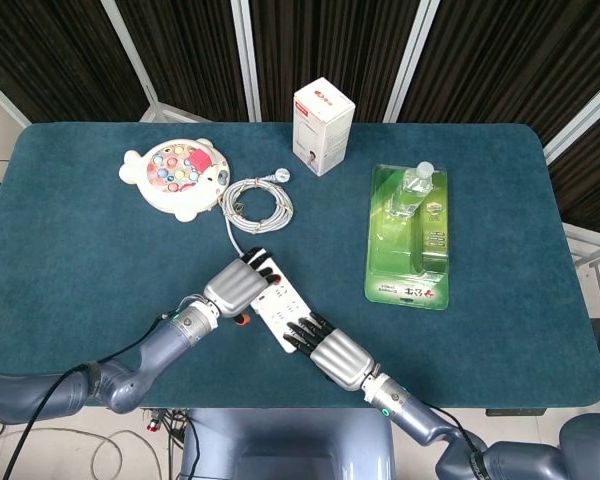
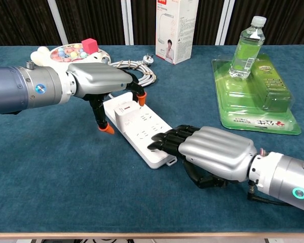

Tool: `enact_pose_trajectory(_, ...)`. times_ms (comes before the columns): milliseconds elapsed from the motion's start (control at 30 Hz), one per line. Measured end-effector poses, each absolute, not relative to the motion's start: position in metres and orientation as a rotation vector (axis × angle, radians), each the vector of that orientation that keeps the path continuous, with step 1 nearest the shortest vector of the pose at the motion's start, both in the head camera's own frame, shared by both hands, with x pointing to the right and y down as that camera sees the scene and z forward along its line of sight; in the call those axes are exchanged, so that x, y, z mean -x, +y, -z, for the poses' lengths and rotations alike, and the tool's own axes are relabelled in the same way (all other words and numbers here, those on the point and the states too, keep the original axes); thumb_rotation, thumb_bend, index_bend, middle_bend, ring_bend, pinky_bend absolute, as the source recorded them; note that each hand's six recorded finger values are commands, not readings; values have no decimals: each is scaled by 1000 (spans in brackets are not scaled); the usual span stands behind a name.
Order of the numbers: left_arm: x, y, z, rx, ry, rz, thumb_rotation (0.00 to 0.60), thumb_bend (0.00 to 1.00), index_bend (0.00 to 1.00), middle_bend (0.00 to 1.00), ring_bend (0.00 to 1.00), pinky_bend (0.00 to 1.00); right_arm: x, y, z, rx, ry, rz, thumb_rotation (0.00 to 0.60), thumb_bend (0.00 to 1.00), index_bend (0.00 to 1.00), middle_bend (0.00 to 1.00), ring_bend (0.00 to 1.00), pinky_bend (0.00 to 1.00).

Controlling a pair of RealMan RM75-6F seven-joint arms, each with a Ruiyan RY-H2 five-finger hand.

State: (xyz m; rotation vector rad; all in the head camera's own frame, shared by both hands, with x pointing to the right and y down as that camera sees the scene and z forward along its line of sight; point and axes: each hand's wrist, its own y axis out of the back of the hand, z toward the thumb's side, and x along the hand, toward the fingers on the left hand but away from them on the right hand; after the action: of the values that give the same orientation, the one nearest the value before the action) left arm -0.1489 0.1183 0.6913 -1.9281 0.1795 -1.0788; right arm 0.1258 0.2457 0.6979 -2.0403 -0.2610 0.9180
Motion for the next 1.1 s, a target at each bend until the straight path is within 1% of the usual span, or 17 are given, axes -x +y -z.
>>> enact_pose_trajectory(100,148,120,-692,1931,173,1069,600,129,361,347,60,19,-126,246,-698,2038,-263,-919,600,1000,0,10,0,74)
enact_pose_trajectory(467,147,121,-696,1941,172,1073,600,129,393,373,61,21,-128,245,-699,2031,-271,-929,600,1000,0,10,0,74)
enact_pose_trajectory(767,147,122,-701,1921,162,1069,600,134,446,434,80,45,-129,245,-702,2029,-272,-940,600,1000,0,10,0,74)
enact_pose_trajectory(867,147,121,-702,1912,167,1067,600,153,460,453,90,49,-130,245,-703,2029,-271,-942,600,1000,0,10,0,74)
enact_pose_trajectory(1100,148,122,-705,1895,177,1058,600,232,547,513,128,73,-129,246,-703,2029,-270,-941,600,1000,0,10,0,74)
